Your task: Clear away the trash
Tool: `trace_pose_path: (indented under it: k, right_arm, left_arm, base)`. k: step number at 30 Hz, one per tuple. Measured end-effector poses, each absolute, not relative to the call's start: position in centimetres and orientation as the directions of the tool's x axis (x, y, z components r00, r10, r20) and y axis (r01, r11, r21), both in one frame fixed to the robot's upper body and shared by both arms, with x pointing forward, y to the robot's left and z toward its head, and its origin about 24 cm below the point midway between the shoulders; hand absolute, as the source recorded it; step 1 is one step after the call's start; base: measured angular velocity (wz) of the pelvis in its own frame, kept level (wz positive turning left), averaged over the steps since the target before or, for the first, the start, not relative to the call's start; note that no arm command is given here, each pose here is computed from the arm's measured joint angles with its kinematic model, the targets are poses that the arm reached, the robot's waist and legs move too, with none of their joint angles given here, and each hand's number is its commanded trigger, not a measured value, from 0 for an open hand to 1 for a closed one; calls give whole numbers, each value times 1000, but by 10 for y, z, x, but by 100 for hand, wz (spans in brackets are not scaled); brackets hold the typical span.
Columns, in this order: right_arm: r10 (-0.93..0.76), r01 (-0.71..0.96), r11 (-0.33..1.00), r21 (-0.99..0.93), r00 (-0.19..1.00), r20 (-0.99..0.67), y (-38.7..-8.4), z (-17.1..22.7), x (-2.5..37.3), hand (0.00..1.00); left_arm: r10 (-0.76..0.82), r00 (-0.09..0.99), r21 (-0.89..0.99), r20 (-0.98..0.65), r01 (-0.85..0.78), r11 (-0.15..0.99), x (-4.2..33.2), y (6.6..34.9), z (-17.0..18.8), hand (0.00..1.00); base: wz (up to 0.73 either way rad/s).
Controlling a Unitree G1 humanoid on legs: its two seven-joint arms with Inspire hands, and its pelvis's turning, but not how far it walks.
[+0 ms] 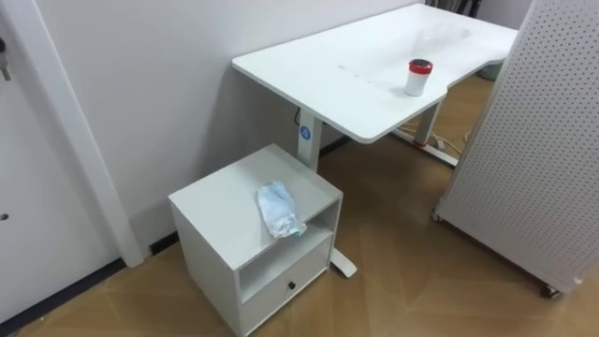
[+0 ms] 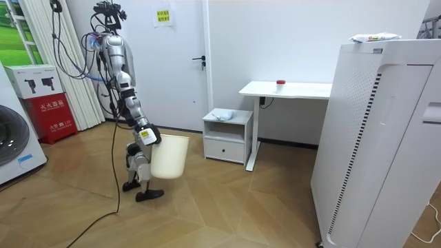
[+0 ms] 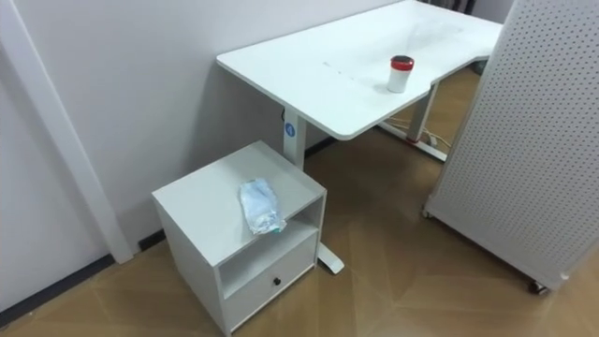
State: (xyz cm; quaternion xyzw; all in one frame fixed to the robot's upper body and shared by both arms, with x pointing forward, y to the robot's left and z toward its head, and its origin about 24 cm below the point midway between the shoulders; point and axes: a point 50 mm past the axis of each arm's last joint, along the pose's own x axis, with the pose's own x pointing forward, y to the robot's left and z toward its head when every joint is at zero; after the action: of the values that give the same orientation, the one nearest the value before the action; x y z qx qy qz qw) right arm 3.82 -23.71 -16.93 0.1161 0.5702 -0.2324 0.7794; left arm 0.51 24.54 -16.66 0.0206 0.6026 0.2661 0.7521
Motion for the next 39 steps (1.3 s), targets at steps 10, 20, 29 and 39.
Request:
trace_pose_path:
  k: [10, 20, 29, 39]
  right_arm:
    - [-233, 494, 864, -95, 224, -946, -241, -169, 32, 100]
    - [-255, 503, 855, -128, 193, -948, -245, -168, 21, 100]
    - [-257, 472, 871, -135, 205, -944, -245, -168, 26, 100]
    - [-289, 426, 893, -144, 299, -909, -245, -163, 60, 100]
  left_arm:
    - [449, 85, 404, -890, -314, 859, -11, 259, -163, 0]
    - [430, 13, 412, -903, -260, 873, -39, 252, -163, 0]
    - [428, 83, 393, -900, -270, 879, -19, 251, -164, 0]
    - [464, 322, 399, -825, -250, 882, 67, 250, -157, 0]
  base:
    - [-13]
    - [-6]
    - [-25]
    - [1]
